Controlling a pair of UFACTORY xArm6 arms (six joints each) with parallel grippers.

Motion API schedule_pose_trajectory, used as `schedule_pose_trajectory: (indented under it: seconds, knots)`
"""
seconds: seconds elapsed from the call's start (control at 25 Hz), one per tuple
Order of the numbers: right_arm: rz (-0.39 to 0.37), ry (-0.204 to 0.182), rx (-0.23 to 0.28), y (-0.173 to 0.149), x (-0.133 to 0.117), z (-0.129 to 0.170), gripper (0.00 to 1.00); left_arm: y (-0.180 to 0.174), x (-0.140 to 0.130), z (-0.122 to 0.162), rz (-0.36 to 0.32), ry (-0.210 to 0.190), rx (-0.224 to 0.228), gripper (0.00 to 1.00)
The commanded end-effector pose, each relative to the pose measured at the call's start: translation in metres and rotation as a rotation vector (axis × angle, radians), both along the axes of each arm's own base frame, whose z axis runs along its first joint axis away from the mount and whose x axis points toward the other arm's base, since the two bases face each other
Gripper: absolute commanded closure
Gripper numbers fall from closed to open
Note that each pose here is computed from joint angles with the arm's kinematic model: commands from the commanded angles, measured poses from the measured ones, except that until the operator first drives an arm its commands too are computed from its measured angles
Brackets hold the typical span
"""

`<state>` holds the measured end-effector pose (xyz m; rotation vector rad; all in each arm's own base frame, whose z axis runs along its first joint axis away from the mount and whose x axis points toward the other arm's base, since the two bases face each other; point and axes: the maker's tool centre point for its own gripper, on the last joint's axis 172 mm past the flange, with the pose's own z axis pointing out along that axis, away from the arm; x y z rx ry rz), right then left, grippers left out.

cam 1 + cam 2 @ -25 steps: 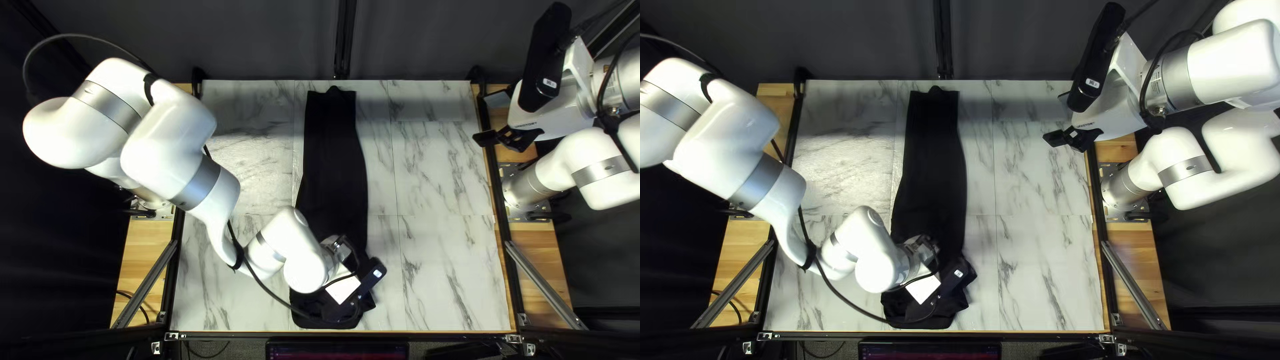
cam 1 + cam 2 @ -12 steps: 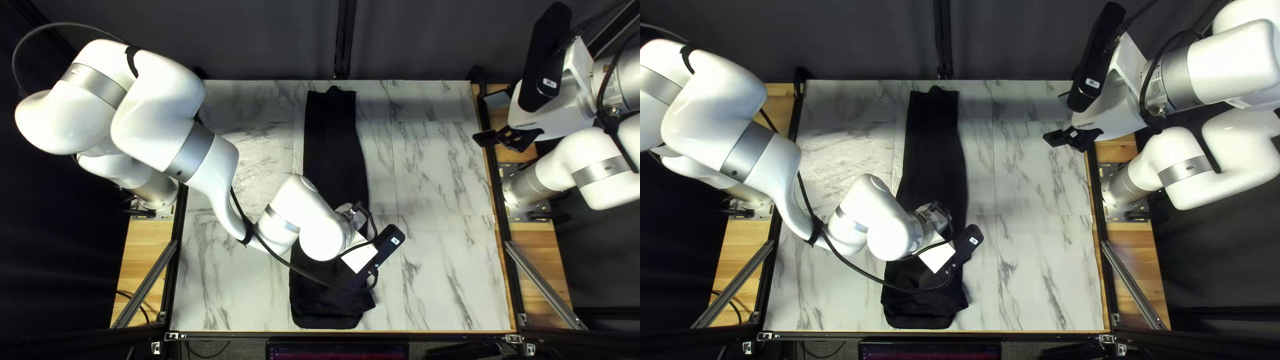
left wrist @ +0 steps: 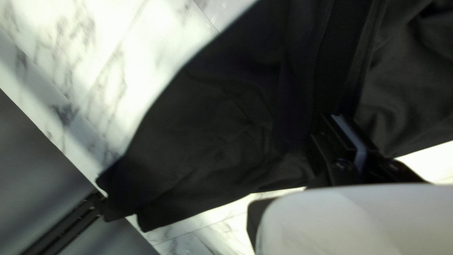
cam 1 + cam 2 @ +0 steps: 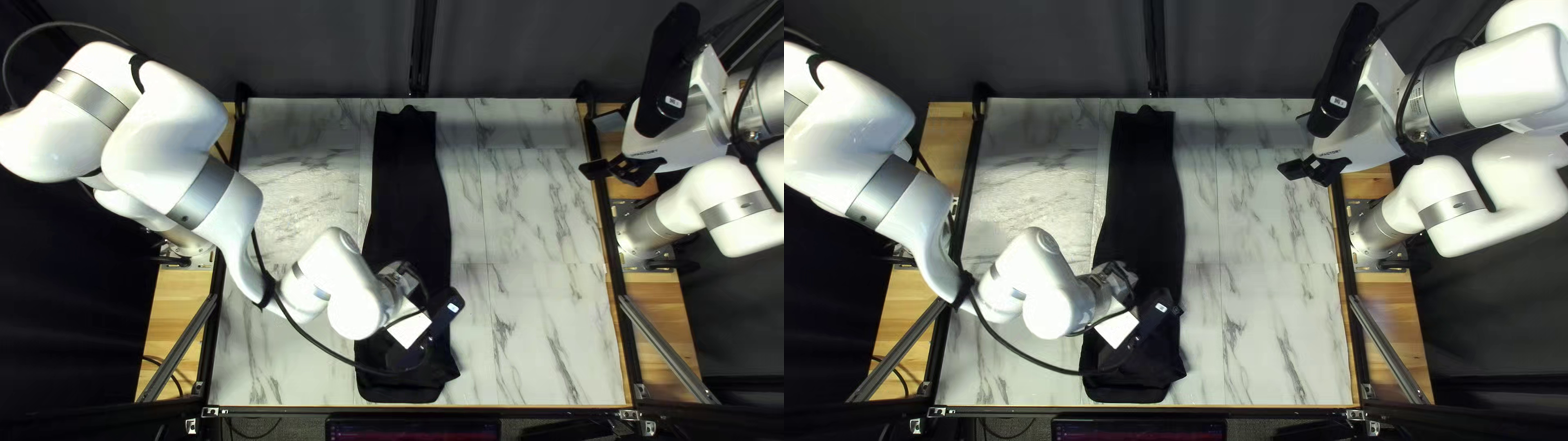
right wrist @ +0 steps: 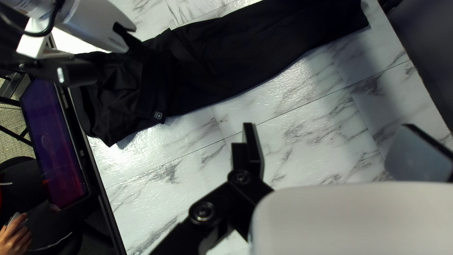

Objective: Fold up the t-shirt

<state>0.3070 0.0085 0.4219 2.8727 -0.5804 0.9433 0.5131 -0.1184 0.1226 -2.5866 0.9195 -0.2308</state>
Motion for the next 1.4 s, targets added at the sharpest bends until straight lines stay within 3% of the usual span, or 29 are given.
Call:
schedule_pose_trajectory:
  seconds: [0.04, 0.28, 0.32, 0.36, 0.4, 0.56, 0.68, 0.84, 0.96, 1.2, 1.4]
  knots:
    - [0.0, 0.0, 0.0, 0.0, 0.0, 0.0, 0.0, 0.025, 0.025, -0.005, -0.002, -0.03, -0.011, 1.0]
    - [0.0, 0.0, 0.0, 0.0, 0.0, 0.0, 0.0, 0.062, 0.023, -0.028, 0.073, -0.066, -0.028, 1.0]
    - [0.0, 0.0, 0.0, 0.0, 0.0, 0.0, 0.0, 0.063, 0.021, -0.029, 0.084, -0.07, -0.03, 0.8]
    - [0.0, 0.0, 0.0, 0.0, 0.0, 0.0, 0.0, 0.061, 0.015, -0.031, 0.107, -0.073, -0.031, 0.67]
    - [0.0, 0.0, 0.0, 0.0, 0.0, 0.0, 0.0, 0.058, 0.011, -0.032, 0.121, -0.075, -0.031, 0.0]
    - [0.0, 0.0, 0.0, 0.0, 0.0, 0.0, 0.0, 0.038, -0.001, -0.026, 0.152, -0.079, -0.026, 0.0]
    - [0.0, 0.0, 0.0, 0.0, 0.0, 0.0, 0.0, 0.021, -0.001, -0.007, 0.147, -0.085, -0.014, 0.0]
    - [0.0, 0.0, 0.0, 0.0, 0.0, 0.0, 0.0, 0.002, 0.009, 0.012, 0.119, -0.081, 0.007, 0.0]
    - [0.0, 0.0, 0.0, 0.0, 0.0, 0.0, 0.0, -0.009, 0.026, 0.011, 0.094, -0.062, 0.012, 0.0]
    - [0.0, 0.0, 0.0, 0.0, 0.0, 0.0, 0.0, -0.041, 0.062, 0.002, 0.036, -0.033, -0.015, 0.0]
    - [0.0, 0.0, 0.0, 0.0, 0.0, 0.0, 0.0, -0.084, 0.069, -0.008, -0.004, -0.028, -0.057, 0.0]
